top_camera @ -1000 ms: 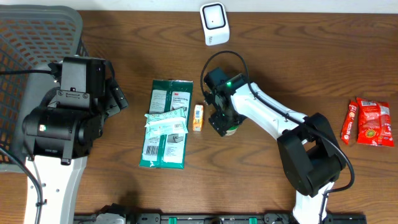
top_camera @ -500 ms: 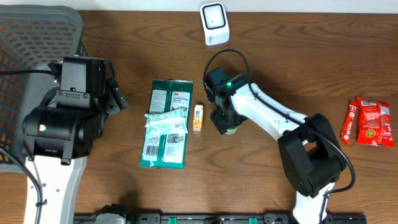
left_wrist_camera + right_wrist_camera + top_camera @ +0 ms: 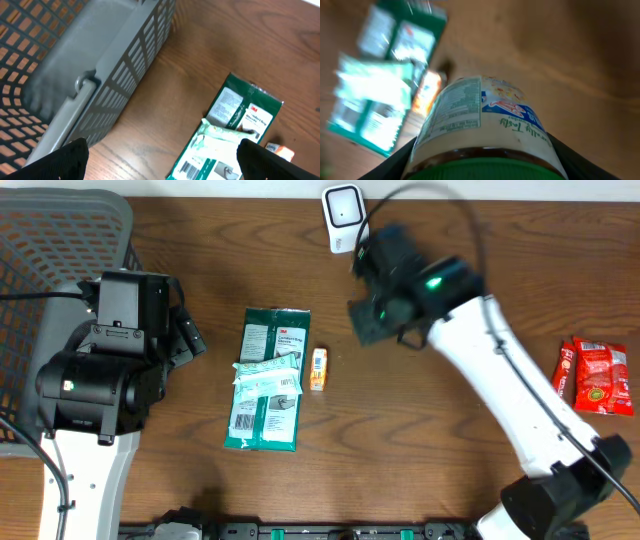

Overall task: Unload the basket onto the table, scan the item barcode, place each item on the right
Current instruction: 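Carry the jar up to the white scanner and hold it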

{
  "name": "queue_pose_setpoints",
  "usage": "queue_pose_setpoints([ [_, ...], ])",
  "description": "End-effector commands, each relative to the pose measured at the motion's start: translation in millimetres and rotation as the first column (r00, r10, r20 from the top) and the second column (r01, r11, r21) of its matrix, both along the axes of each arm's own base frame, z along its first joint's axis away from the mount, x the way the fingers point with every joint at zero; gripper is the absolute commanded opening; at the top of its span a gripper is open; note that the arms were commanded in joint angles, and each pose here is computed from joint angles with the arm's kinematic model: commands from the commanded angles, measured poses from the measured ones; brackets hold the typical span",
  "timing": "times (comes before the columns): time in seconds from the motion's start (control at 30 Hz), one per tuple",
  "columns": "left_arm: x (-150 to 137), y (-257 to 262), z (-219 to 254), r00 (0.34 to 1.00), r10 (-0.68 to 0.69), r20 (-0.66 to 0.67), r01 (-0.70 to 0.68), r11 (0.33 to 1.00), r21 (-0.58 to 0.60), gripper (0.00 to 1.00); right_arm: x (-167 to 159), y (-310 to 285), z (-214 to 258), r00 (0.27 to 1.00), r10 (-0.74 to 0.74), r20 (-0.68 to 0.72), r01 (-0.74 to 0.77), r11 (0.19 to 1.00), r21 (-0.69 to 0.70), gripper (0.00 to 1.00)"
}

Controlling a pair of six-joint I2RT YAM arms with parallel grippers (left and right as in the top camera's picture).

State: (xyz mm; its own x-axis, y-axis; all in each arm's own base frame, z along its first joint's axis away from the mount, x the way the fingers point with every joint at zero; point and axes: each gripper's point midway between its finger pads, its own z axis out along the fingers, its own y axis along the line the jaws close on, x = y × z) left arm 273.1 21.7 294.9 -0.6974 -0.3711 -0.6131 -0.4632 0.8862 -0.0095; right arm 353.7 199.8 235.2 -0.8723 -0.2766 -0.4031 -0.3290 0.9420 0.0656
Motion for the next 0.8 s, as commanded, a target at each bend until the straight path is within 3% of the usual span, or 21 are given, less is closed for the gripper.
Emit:
queue_pose_setpoints([
  [0.0,-1,4,3,1.0,0.016,0.006,-0.016,1.0,0.013,0.95,24,-1,57,0.993,-0.055,0.109,0.046,0.995,0.087,0.47],
  [0.1,-1,4,3,1.0,0.015,0.006,-0.016,1.0,0.013,0.95,45,1,88,0.981,-0.079,0.177,0.056,0.99,0.131,0.46],
  [0.2,-1,4,3,1.0,0.016,0.006,-0.016,1.0,0.013,0.95,63,5,90,0.974,-0.094,0.208,0.063,0.986,0.152,0.47],
  [0.47,-1,4,3,1.0,0.016,0.006,-0.016,1.0,0.013,0.95,125,35,47,0.963,-0.106,0.247,0.062,0.982,0.18,0.49],
  [0.77,-1,4,3,1.0,0.015,0.006,-0.016,1.0,0.013,0.95,221,51,12,0.896,-0.257,0.363,0.129,0.931,0.342,0.46],
])
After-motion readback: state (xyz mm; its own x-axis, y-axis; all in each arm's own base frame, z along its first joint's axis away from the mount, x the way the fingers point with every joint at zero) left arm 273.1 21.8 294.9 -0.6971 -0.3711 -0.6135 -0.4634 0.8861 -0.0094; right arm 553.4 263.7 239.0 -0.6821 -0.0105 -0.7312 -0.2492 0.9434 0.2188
